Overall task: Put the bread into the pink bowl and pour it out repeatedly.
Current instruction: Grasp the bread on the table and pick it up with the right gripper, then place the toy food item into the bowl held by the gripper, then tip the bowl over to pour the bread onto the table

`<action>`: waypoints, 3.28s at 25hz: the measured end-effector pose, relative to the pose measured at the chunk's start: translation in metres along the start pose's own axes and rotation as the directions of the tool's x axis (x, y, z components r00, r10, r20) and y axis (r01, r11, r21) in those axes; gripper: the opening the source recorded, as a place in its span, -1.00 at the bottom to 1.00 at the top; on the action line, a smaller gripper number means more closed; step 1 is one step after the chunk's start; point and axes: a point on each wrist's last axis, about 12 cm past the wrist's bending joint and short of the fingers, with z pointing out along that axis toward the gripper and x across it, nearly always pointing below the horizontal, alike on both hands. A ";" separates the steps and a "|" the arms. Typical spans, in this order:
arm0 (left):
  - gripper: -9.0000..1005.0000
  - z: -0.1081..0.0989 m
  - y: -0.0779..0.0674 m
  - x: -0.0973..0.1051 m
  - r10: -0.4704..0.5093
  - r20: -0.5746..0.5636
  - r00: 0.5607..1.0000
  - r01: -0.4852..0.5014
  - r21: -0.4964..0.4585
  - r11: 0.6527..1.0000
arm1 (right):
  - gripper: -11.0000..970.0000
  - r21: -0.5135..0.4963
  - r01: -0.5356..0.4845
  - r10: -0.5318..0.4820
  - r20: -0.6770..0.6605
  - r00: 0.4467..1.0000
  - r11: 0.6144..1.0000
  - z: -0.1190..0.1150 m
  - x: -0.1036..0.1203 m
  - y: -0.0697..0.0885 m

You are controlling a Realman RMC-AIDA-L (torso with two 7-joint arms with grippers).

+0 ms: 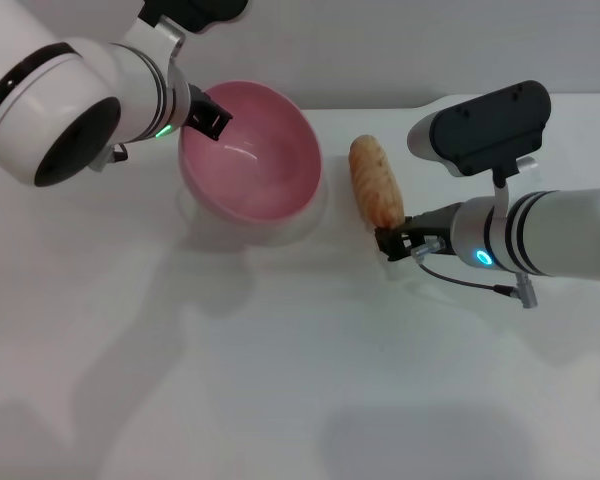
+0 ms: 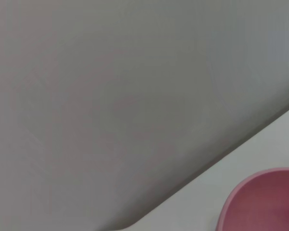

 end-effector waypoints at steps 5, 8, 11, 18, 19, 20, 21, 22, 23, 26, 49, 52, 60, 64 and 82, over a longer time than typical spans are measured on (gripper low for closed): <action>-0.90 -0.001 0.000 -0.001 0.001 0.003 1.000 -0.001 -0.001 1.000 | -0.42 -0.001 0.004 -0.004 -0.001 1.000 1.000 -0.001 -0.001 0.001; -0.90 -0.001 0.000 -0.001 0.001 0.004 1.000 -0.001 -0.001 1.000 | -0.49 0.002 0.012 -0.012 0.003 1.000 1.000 -0.004 -0.002 0.002; -0.90 0.000 0.000 0.000 0.000 0.002 1.000 0.000 -0.001 1.000 | -0.52 0.014 0.027 -0.027 0.018 0.999 1.000 -0.012 -0.007 0.005; -0.90 0.001 0.002 0.003 -0.010 -0.002 1.000 0.010 -0.004 1.000 | -0.59 0.049 0.058 -0.061 0.060 0.996 0.997 -0.038 -0.025 0.012; -0.90 0.001 0.002 0.003 -0.010 -0.003 1.000 0.010 -0.004 1.000 | -0.61 0.054 0.063 -0.067 0.067 0.996 0.997 -0.041 -0.028 0.012; -0.90 0.001 0.002 0.004 -0.009 -0.003 1.000 0.009 -0.003 1.000 | -0.63 0.061 0.070 -0.074 0.072 0.995 0.996 -0.044 -0.031 0.013; -0.90 0.001 0.001 0.004 -0.008 -0.003 1.000 0.008 -0.001 1.000 | -0.65 0.067 0.077 -0.083 0.077 0.994 0.995 -0.047 -0.034 0.013; -0.90 0.001 0.001 0.004 -0.008 -0.003 1.000 0.008 0.000 1.000 | -0.67 0.079 0.094 -0.101 0.089 0.991 0.992 -0.054 -0.040 0.015; -0.90 0.002 0.001 0.004 -0.008 -0.003 1.000 0.008 0.002 1.000 | -0.67 0.079 0.094 -0.101 0.089 0.991 0.992 -0.054 -0.040 0.015; -0.90 0.002 0.000 0.003 -0.009 0.001 1.000 0.009 0.006 1.000 | -0.70 0.078 0.118 -0.127 0.123 0.984 0.990 -0.068 -0.053 0.022; -0.90 -0.001 -0.012 -0.006 0.007 0.061 0.998 -0.009 0.031 0.999 | -0.75 -0.056 0.179 -0.171 0.120 0.978 0.982 -0.067 -0.056 0.067; -0.90 -0.002 -0.012 -0.006 0.007 0.063 0.998 -0.009 0.031 0.999 | -0.75 -0.051 0.170 -0.164 0.106 0.981 0.984 -0.063 -0.053 0.063; -0.90 -0.002 -0.010 -0.005 0.013 0.057 0.998 -0.015 0.027 1.000 | -0.16 -0.046 0.210 -0.203 0.124 0.971 0.977 -0.066 -0.053 0.067; -0.90 -0.001 -0.009 -0.003 0.015 0.049 0.999 -0.016 0.024 1.000 | 0.07 0.134 0.278 -0.303 0.230 0.925 0.951 -0.089 -0.065 0.054; -0.90 0.005 -0.006 0.011 0.001 0.011 1.000 -0.001 0.019 1.000 | 0.32 0.751 0.153 -0.656 0.435 0.617 0.642 -0.104 -0.072 0.003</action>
